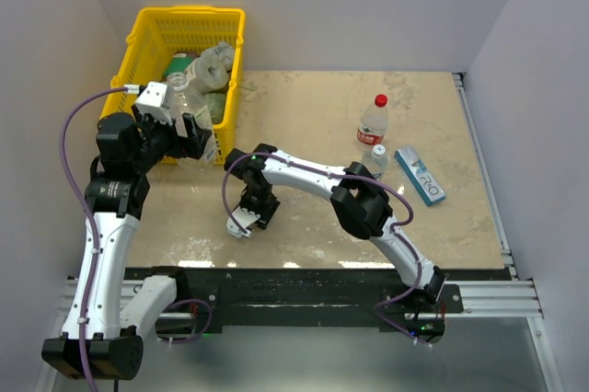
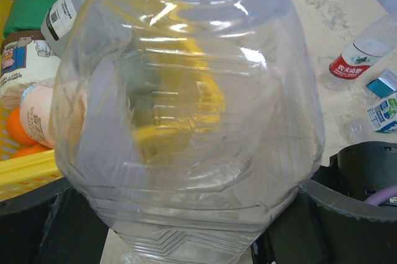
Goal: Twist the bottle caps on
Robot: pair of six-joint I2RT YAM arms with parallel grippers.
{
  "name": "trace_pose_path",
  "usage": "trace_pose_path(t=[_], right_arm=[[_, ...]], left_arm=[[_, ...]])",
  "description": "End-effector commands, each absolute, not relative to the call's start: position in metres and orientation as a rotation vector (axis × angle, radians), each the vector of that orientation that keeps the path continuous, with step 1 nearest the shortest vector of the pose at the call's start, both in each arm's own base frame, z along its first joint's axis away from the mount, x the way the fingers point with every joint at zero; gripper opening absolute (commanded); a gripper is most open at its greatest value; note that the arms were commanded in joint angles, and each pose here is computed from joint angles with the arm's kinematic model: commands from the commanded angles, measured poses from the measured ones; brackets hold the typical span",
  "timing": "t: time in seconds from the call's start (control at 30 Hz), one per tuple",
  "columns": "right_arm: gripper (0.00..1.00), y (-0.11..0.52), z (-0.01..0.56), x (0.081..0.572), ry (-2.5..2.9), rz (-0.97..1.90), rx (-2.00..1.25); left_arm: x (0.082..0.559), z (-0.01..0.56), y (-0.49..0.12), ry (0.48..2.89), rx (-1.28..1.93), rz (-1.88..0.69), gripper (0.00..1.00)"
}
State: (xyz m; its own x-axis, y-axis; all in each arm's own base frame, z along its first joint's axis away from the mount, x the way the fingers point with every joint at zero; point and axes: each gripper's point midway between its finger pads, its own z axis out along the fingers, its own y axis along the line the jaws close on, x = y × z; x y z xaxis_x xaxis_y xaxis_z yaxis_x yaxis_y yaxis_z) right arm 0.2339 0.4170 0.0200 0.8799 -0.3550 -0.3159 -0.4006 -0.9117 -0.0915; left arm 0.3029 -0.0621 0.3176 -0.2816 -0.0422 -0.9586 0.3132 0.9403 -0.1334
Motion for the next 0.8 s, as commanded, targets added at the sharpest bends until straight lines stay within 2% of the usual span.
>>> trace_pose_path(t=[0.0, 0.1, 0.23, 0.47, 0.57, 0.63, 0.7, 0.73, 0.77], right_arm=[[0.51, 0.419, 0.037, 0.223, 0.519, 0.463, -2.883], [0.54, 0.418, 0.038, 0.220, 0.516, 0.474, -2.884], [0.54, 0.419, 0.038, 0.217, 0.492, 0.473, -2.884], [0.46, 0.417, 0.035, 0.217, 0.502, 0.471, -2.897], [0.31, 0.417, 0.041, 0.220, 0.556, 0.461, -2.886], [0.25, 0.413, 0.055, 0.230, 0.601, 0.455, -2.862], [0.20, 0.404, 0.083, 0.235, 0.664, 0.453, -2.804], [0.18, 0.395, 0.096, 0.243, 0.700, 0.446, -2.777], [0.15, 0.384, 0.122, 0.244, 0.720, 0.424, -2.737]], left_arm=[[0.306, 0.329, -0.066, 1.774, 0.208, -0.374, 0.00], [0.307, 0.328, -0.066, 1.777, 0.210, -0.380, 0.00], [0.309, 0.326, -0.060, 1.780, 0.193, -0.367, 0.00], [0.310, 0.322, -0.062, 1.787, 0.195, -0.381, 0.00], [0.310, 0.312, -0.065, 1.801, 0.236, -0.391, 0.00], [0.304, 0.292, -0.079, 1.798, 0.363, -0.442, 0.00], [0.296, 0.297, -0.091, 1.678, 0.478, -0.466, 0.00], [0.286, 0.270, -0.102, 1.675, 0.528, -0.540, 0.00], [0.285, 0.281, -0.109, 1.560, 0.579, -0.544, 0.00]])
